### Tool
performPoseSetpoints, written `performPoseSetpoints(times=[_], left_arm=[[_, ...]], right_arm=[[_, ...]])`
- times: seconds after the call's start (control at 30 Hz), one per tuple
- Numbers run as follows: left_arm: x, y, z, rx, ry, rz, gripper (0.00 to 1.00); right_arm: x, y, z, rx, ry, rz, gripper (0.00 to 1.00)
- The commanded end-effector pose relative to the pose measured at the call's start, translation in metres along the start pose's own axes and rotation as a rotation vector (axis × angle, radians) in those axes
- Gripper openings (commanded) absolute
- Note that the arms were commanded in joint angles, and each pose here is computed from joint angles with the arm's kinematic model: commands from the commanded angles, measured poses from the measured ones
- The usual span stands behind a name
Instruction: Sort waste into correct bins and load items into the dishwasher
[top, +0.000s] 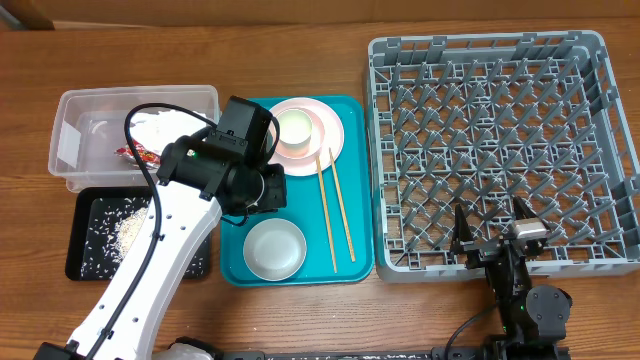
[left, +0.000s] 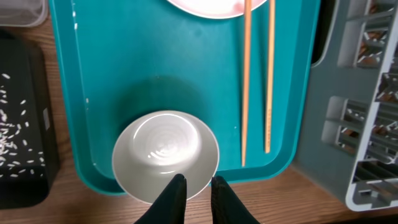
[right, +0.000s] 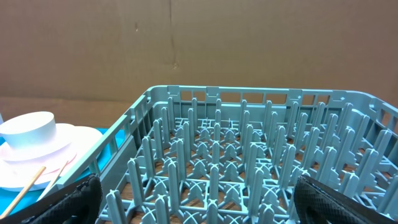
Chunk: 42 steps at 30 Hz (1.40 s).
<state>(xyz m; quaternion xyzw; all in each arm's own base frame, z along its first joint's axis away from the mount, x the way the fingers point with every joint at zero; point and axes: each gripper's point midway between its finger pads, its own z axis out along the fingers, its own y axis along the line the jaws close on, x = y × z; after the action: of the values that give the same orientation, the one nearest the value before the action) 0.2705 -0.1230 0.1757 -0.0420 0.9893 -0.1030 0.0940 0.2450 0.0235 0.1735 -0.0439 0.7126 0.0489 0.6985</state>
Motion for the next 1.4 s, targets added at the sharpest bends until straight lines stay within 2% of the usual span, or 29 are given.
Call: performPoseSetpoints(times=[0.0, 0.4, 0.6, 1.0, 1.17, 1.37], left_arm=[[0.005, 0.008, 0.001, -0.041, 0.018, 0.007, 0.15], [0.037, 0.015, 0.003, -0.093, 0.136, 0.024, 0.11], [0.071, 0.019, 0.037, -0.134, 0.224, 0.037, 0.1], [0.064, 0.03, 0.108, -0.13, 0.081, 0.043, 0.06], [0.066, 0.033, 0.123, -0.118, 0.058, 0.041, 0.06], [0.042, 0.044, 0.125, -0.192, -0.069, 0.047, 0.08]], right_arm=[[0.002, -0.001, 0.0, 0.002, -0.003, -0.004, 1.0], [0.002, -0.001, 0.0, 0.002, -0.003, -0.004, 1.0], [0.002, -0.001, 0.0, 0.002, -0.003, -0.004, 1.0], [0.002, -0.001, 0.0, 0.002, -0.003, -0.004, 1.0], [0.002, -0.001, 0.0, 0.002, -0.003, -0.004, 1.0], [0.002, -0.001, 0.0, 0.002, -0.003, -0.004, 1.0]])
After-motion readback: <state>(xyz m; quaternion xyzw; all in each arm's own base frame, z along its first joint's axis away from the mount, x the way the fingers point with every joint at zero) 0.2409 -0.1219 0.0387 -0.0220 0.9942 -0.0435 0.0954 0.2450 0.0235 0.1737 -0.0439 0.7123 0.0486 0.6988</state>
